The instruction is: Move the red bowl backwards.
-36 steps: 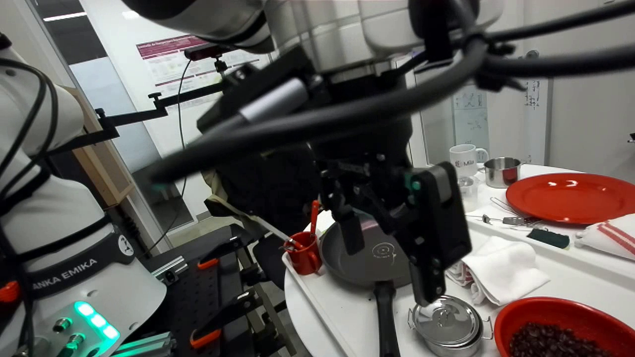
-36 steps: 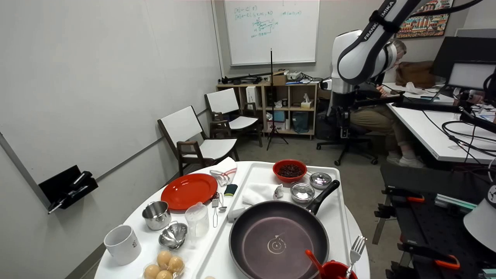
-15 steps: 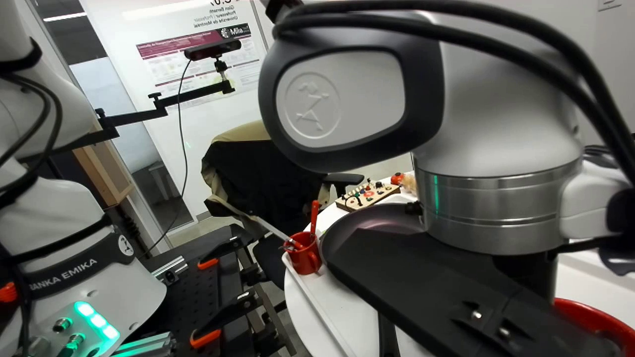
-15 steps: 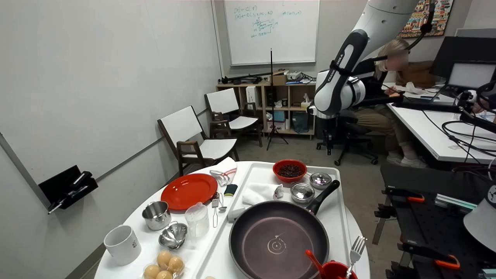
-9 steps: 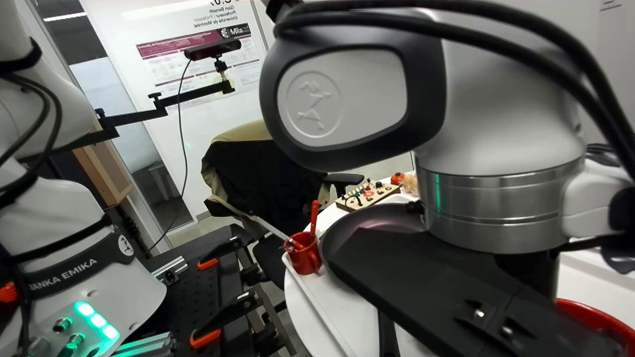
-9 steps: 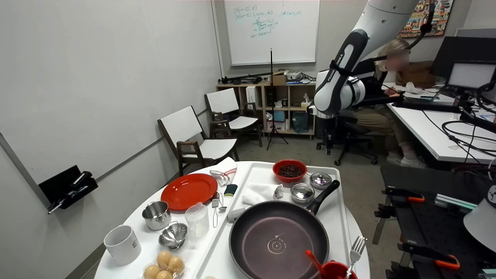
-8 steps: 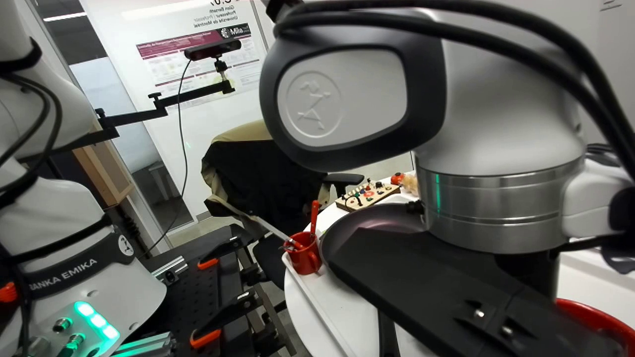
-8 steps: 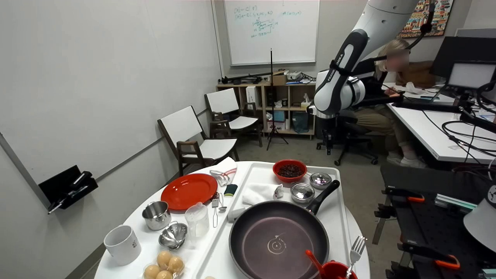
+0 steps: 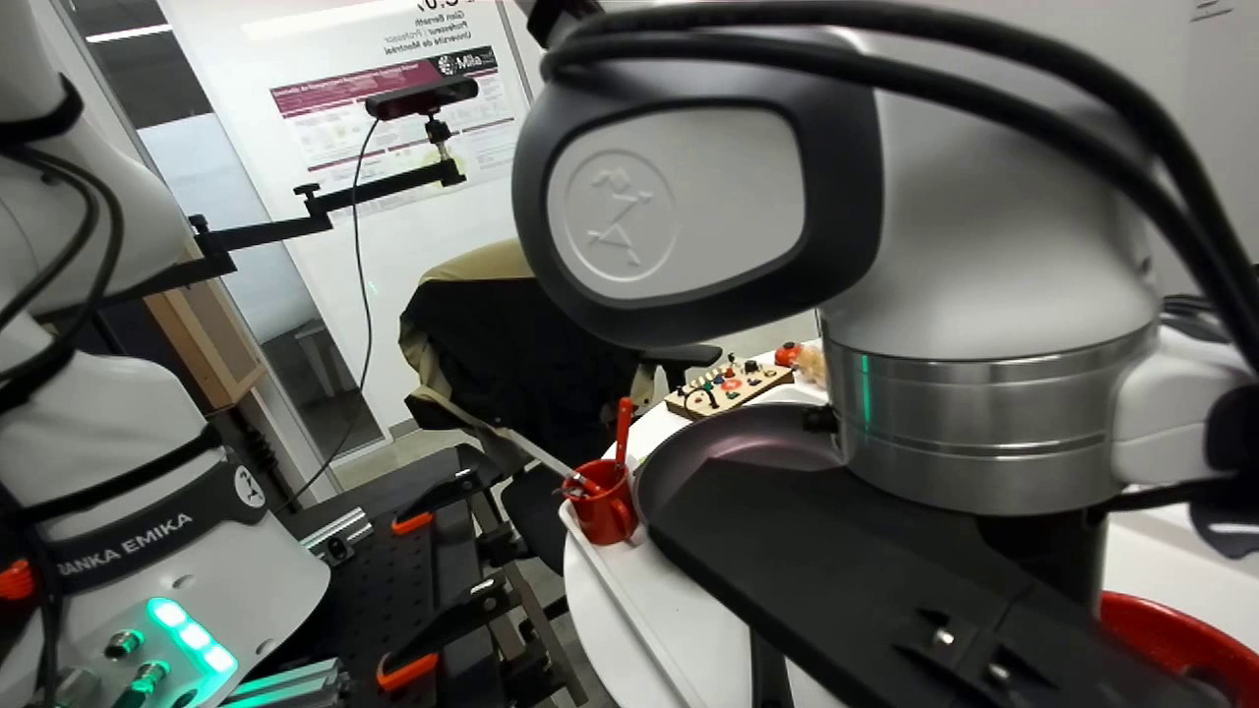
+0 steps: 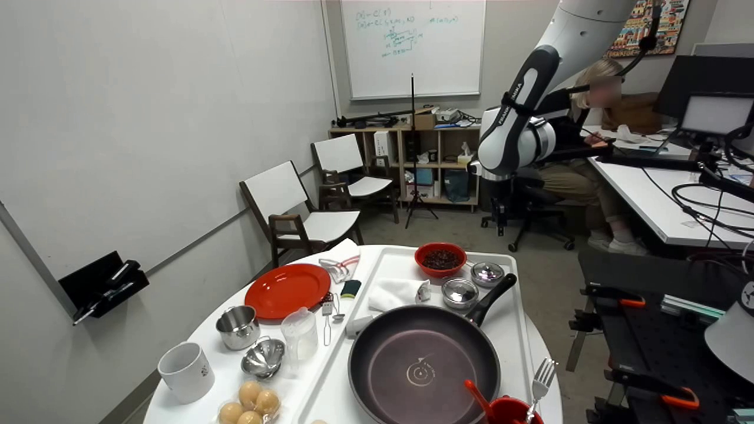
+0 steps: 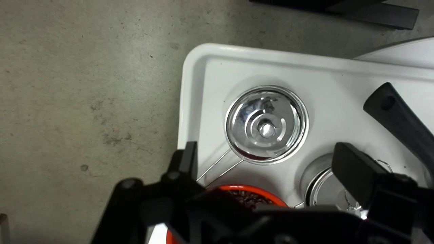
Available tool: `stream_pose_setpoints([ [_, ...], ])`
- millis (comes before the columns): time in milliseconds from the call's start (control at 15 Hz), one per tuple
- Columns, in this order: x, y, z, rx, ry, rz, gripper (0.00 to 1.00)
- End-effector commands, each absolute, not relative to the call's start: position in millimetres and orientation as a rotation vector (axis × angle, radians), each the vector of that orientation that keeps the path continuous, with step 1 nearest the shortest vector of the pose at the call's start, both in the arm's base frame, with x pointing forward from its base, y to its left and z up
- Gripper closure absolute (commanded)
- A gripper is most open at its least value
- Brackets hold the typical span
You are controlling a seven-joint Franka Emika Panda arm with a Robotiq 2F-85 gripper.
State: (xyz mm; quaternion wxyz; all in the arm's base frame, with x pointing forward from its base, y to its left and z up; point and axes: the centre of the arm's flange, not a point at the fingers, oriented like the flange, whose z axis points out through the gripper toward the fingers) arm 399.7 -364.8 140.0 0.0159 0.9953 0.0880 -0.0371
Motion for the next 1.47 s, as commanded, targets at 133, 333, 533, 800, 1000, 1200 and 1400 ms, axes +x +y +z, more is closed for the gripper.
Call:
stream_pose_setpoints([
  [133, 403.1, -372.9, 117.2, 3.082, 0.274, -0.115, 0.00],
  [333, 407.3, -378.1, 105.9, 3.064, 0.294, -0.119, 0.00],
  [533, 415.0, -382.9, 93.8, 3.052, 0.331, -0.077, 0.00],
  [800, 424.5, -384.0, 77.8, 3.046, 0.377, -0.015, 0.00],
  [1000, 429.6, -383.1, 64.7, 3.049, 0.414, 0.020, 0.00],
  [1200, 432.8, -384.0, 52.9, 3.052, 0.448, 0.059, 0.00],
  [1400, 434.8, -386.7, 45.1, 3.049, 0.493, 0.117, 0.00],
])
